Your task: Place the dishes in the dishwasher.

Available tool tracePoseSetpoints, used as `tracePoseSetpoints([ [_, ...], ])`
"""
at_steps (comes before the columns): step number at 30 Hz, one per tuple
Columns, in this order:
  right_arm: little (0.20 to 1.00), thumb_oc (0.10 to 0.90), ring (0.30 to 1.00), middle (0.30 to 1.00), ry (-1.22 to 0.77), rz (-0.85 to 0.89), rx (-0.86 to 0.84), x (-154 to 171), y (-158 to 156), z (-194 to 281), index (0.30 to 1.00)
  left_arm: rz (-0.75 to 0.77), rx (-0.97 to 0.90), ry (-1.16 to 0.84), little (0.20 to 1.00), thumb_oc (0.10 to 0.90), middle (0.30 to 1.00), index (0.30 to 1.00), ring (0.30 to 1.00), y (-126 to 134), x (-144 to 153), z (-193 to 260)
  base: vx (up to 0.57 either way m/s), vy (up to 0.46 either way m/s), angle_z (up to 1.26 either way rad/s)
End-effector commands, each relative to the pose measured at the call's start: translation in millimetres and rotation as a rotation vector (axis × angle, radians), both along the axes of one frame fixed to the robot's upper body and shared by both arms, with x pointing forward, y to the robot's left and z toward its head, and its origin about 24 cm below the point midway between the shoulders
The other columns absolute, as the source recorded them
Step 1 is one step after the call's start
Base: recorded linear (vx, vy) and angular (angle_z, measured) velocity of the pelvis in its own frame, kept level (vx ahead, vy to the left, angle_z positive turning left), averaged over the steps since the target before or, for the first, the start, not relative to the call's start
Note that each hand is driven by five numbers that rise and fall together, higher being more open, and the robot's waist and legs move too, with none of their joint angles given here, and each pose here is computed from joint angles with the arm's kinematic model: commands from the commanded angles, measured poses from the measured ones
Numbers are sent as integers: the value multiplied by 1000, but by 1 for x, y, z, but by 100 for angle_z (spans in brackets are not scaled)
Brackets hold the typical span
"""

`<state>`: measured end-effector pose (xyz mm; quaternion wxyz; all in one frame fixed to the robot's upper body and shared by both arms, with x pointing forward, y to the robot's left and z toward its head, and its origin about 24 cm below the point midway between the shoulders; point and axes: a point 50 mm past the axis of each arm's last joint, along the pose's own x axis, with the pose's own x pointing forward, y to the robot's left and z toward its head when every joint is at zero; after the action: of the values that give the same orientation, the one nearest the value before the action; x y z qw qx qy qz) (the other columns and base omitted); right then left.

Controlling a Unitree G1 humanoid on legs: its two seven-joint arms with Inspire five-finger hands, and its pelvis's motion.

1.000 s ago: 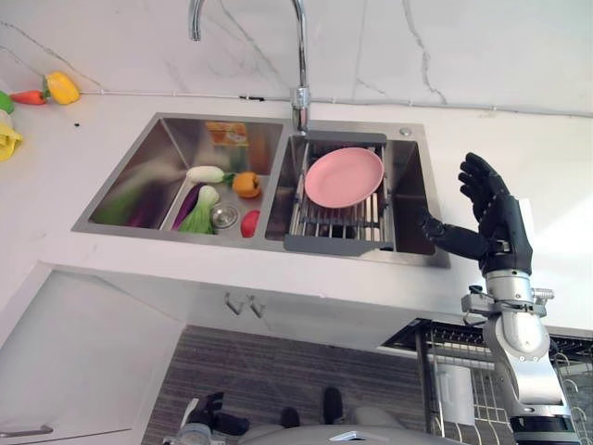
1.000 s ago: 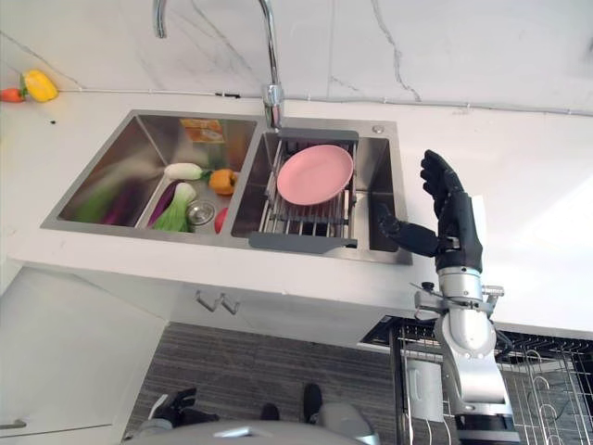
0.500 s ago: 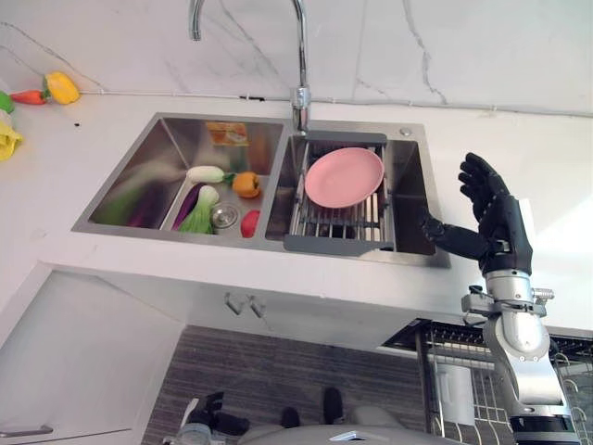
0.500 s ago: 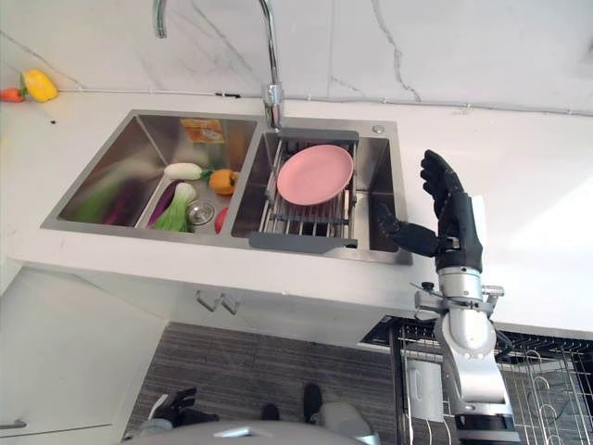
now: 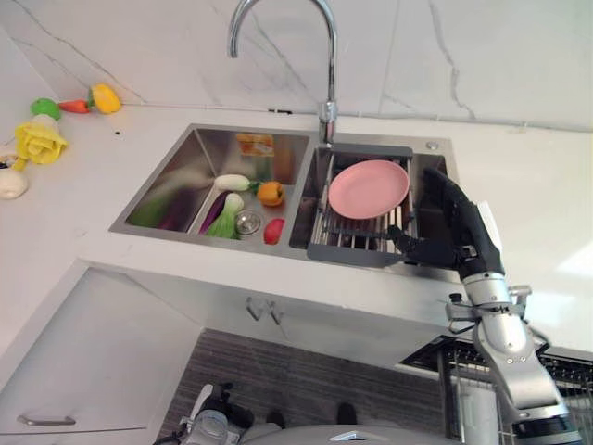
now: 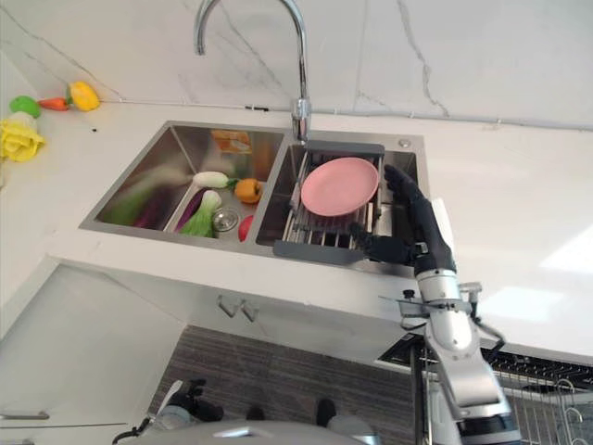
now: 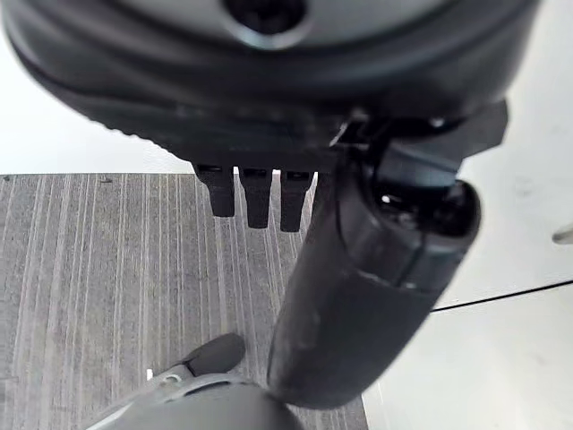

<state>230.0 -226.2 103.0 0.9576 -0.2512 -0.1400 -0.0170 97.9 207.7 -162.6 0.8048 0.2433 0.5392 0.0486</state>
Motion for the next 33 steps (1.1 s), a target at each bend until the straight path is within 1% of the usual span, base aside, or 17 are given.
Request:
tracePoseSetpoints([
  [1, 900, 800, 900, 900, -340, 43, -263, -2, 14, 63, 900, -103, 76, 85, 900, 800, 900, 900, 900, 11, -13, -2, 21, 1, -8],
  [2, 900, 800, 900, 900, -340, 43, -263, -2, 14, 63, 900, -103, 76, 85, 900, 800, 900, 900, 900, 11, -13, -2, 26, 5, -3],
  [5, 900, 800, 900, 900, -349, 38, -489, 2, 11, 71, 900, -119, 72, 121, 900, 800, 900, 900, 900, 12, -22, -4, 4, 2, -1],
  [6, 900, 800, 900, 900, -349, 38, -489, 2, 11, 71, 900, -119, 72, 121, 900, 800, 900, 900, 900, 12, -22, -4, 0, 0, 0],
  [7, 900, 800, 900, 900, -373, 41, -669, 4, 11, 78, 900, -146, 77, 150, 900, 800, 900, 900, 900, 15, -30, -5, 0, 0, 0],
  [8, 900, 800, 900, 900, -373, 41, -669, 4, 11, 78, 900, -146, 77, 150, 900, 800, 900, 900, 900, 15, -30, -5, 18, 9, 6],
  [11, 900, 800, 900, 900, -390, 12, -885, 11, 8, 83, 900, -130, 68, 164, 900, 800, 900, 900, 900, 16, -36, -6, -4, 8, 9],
  [12, 900, 800, 900, 900, -371, 3, -932, 14, 5, 82, 900, -130, 67, 169, 900, 800, 900, 900, 900, 17, -37, -6, -39, 11, 6],
  [16, 900, 800, 900, 900, -347, -22, -995, 23, 3, 75, 900, -120, 59, 171, 900, 800, 900, 900, 900, 16, -38, -6, 19, 0, 4],
  [18, 900, 800, 900, 900, -332, -44, -1074, 31, 4, 66, 900, -107, 52, 167, 900, 800, 900, 900, 900, 15, -38, -6, -25, -2, 0],
  [20, 900, 800, 900, 900, -289, -41, -1060, 39, 7, 53, 900, -105, 47, 151, 900, 800, 900, 900, 900, 12, -34, -6, -52, -3, -4],
  [24, 900, 800, 900, 900, -246, -74, -1102, 53, 9, 36, 900, -110, 38, 127, 900, 800, 900, 900, 900, 8, -30, -6, 6, -1, 1],
  [27, 900, 800, 900, 900, -225, -118, -1140, 63, 8, 24, 900, -130, 40, 112, 900, 800, 900, 900, 900, 5, -27, -6, -8, -4, 4],
  [29, 900, 800, 900, 900, -207, -129, -1213, 74, 10, 17, 900, -156, 39, 113, 900, 800, 900, 900, 900, 3, -26, -6, -8, -6, 15],
  [30, 900, 800, 900, 900, -207, -129, -1213, 74, 10, 17, 900, -156, 39, 113, 900, 800, 900, 900, 900, 3, -26, -6, 40, -10, 19],
  [31, 900, 800, 900, 900, -183, -166, -1269, 85, 9, 9, 900, -166, 45, 110, 900, 800, 900, 900, 900, 1, -25, -6, 6, -9, 9],
  [33, 900, 800, 900, 900, -173, -168, -1279, 88, 10, 5, 900, -169, 47, 113, 900, 800, 900, 900, 900, 1, -25, -6, 4, -4, 15],
])
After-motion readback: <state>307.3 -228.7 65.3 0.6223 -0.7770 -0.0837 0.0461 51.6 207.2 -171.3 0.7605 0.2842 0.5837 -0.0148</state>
